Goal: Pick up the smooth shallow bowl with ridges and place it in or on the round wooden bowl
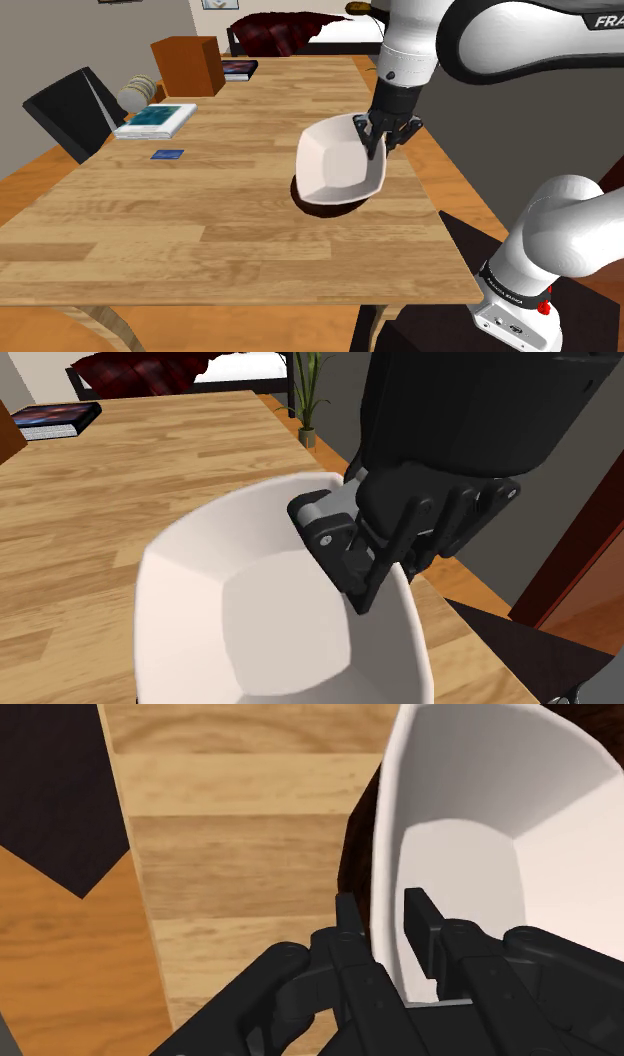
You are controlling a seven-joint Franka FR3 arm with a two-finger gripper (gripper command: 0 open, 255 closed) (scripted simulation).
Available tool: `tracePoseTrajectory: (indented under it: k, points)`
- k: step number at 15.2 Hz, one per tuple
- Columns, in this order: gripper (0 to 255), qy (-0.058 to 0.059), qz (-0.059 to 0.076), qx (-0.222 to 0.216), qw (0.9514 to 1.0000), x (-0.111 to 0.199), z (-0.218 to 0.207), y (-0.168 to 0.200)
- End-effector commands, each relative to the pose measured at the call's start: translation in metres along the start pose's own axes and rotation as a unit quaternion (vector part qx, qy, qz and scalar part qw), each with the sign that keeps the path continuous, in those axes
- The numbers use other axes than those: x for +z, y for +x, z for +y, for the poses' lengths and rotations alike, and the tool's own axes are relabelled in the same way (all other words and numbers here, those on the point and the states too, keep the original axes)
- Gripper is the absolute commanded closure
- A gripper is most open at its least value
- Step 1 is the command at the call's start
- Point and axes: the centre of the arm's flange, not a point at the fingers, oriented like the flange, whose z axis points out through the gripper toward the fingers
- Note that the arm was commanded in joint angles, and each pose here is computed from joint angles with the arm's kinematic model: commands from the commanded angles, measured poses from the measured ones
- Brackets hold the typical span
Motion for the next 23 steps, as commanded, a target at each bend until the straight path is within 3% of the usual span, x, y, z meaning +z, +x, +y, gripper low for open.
tracePoseTrajectory:
  k: [1, 3, 11, 12, 17, 21, 23]
  points:
    - [255, -0.003, -0.003, -0.001, 1.0, 0.014, -0.002, -0.002]
    - [255, -0.003, -0.003, -0.001, 1.0, 0.025, -0.002, -0.004]
    - [255, -0.003, -0.003, -0.001, 1.0, 0.025, -0.002, -0.004]
    - [0, -0.003, -0.003, -0.001, 1.0, 0.025, -0.002, -0.003]
    - [0, -0.003, -0.003, -0.001, 1.0, 0.025, -0.002, -0.004]
    - [0, -0.003, -0.003, -0.001, 1.0, -0.025, -0.002, -0.003]
    - [0, -0.003, -0.003, -0.001, 1.0, -0.025, -0.002, -0.003]
